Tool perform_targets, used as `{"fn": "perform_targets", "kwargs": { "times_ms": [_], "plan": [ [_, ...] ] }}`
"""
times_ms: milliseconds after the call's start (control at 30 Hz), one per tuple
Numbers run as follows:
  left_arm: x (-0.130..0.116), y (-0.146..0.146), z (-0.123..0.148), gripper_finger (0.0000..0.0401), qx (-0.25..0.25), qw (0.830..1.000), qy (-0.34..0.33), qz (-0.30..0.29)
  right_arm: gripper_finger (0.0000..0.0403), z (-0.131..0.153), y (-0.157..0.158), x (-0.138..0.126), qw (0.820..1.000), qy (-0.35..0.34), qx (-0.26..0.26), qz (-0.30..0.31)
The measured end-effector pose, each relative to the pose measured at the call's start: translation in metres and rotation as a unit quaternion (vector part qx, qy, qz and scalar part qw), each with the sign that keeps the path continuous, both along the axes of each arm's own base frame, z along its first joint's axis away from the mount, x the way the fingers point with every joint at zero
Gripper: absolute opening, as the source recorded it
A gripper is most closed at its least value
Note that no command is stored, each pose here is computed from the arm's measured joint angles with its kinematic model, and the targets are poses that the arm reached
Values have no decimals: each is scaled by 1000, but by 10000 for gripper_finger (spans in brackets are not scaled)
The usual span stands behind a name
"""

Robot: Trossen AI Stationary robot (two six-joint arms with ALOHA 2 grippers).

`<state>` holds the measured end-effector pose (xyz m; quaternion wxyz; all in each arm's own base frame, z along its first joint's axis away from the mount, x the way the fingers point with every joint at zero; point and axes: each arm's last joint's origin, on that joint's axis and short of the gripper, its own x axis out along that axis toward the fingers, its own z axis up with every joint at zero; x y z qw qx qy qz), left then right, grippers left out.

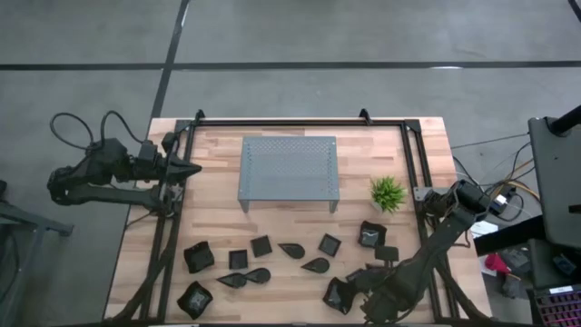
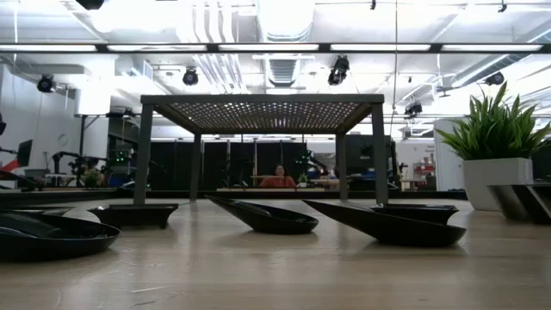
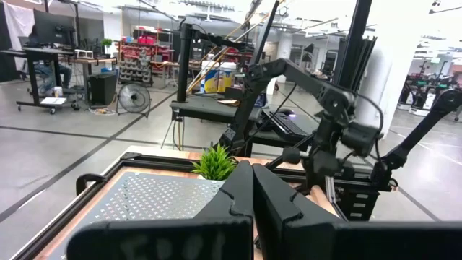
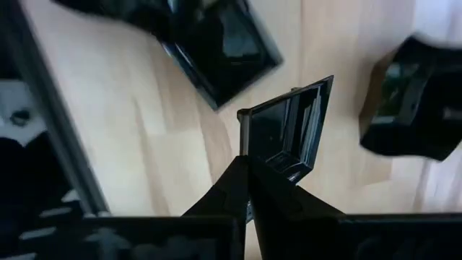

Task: Pick & Place Mini shaped plates
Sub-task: Put the square plate on the shelf

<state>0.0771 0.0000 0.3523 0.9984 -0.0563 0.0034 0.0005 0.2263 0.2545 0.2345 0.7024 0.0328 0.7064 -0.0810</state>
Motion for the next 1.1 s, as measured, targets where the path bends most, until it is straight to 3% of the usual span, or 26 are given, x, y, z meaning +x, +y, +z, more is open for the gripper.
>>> {"fn": "perform_targets", "kwargs": {
  "times_ms": [133, 233, 500, 600, 767, 1100],
  "plan": [
    [0, 0, 0, 0, 0, 1000, 0, 0, 8, 24, -5, 9, 998, -40, -32, 20],
    [0, 0, 0, 0, 0, 1000, 0, 0, 8, 41, -15, 14, 992, -68, -90, 53],
    [0, 0, 0, 0, 0, 1000, 0, 0, 8, 83, -44, 40, 954, -159, -222, 121],
    [0, 0, 0, 0, 0, 1000, 0, 0, 8, 96, -63, 54, 943, -180, -255, 115],
    [0, 0, 0, 0, 0, 1000, 0, 0, 8, 107, -101, 77, 933, -172, -297, 108],
    [0, 0, 0, 0, 0, 1000, 0, 0, 8, 109, -187, 114, 936, -116, -320, 85]
  ]
}}
